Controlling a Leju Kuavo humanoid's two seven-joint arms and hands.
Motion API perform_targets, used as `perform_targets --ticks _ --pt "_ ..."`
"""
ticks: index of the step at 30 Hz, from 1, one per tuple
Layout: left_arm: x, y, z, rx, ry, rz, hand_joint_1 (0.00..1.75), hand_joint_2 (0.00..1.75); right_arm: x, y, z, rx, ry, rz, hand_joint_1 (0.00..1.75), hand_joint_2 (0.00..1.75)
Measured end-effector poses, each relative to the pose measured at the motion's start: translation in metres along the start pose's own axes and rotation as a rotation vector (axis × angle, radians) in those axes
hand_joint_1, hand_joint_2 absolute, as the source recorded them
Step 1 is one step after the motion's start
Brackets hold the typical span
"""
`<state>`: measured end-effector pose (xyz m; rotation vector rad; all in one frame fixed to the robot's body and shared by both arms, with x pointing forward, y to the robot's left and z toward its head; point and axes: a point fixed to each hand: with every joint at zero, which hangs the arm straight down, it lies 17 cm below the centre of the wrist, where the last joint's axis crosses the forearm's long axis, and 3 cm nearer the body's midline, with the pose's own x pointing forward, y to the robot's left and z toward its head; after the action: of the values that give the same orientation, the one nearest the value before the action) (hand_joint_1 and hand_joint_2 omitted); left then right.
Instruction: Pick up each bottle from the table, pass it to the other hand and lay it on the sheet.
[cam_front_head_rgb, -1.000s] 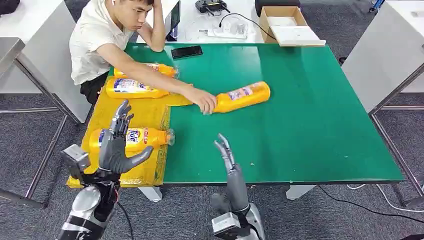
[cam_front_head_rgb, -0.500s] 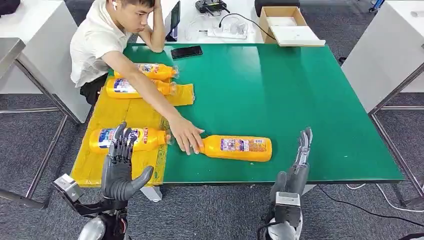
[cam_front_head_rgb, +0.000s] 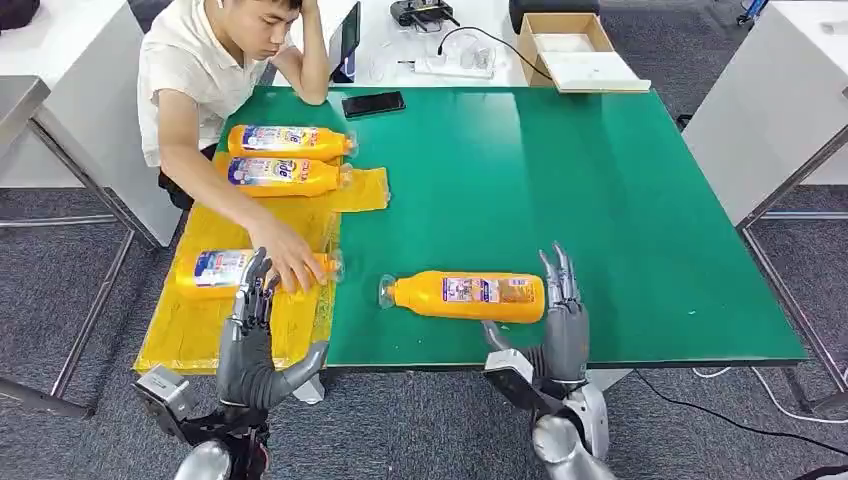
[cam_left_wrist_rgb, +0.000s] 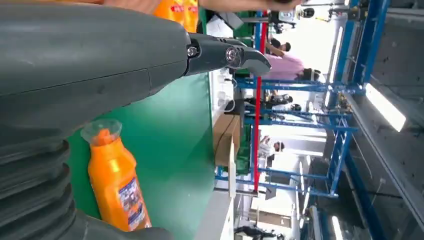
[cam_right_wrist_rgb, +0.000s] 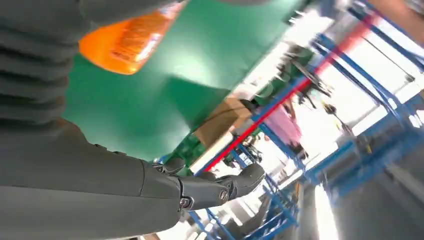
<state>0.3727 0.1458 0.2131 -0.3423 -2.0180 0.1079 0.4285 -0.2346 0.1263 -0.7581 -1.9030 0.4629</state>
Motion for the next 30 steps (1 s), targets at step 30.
perform_targets --ticks 30 --pt "-0.007 -0.016 -0.008 -0.058 0.022 -0.009 0.0 1.75 -0.091 0.073 0.007 0.523 0.143 0.36 0.0 1.75"
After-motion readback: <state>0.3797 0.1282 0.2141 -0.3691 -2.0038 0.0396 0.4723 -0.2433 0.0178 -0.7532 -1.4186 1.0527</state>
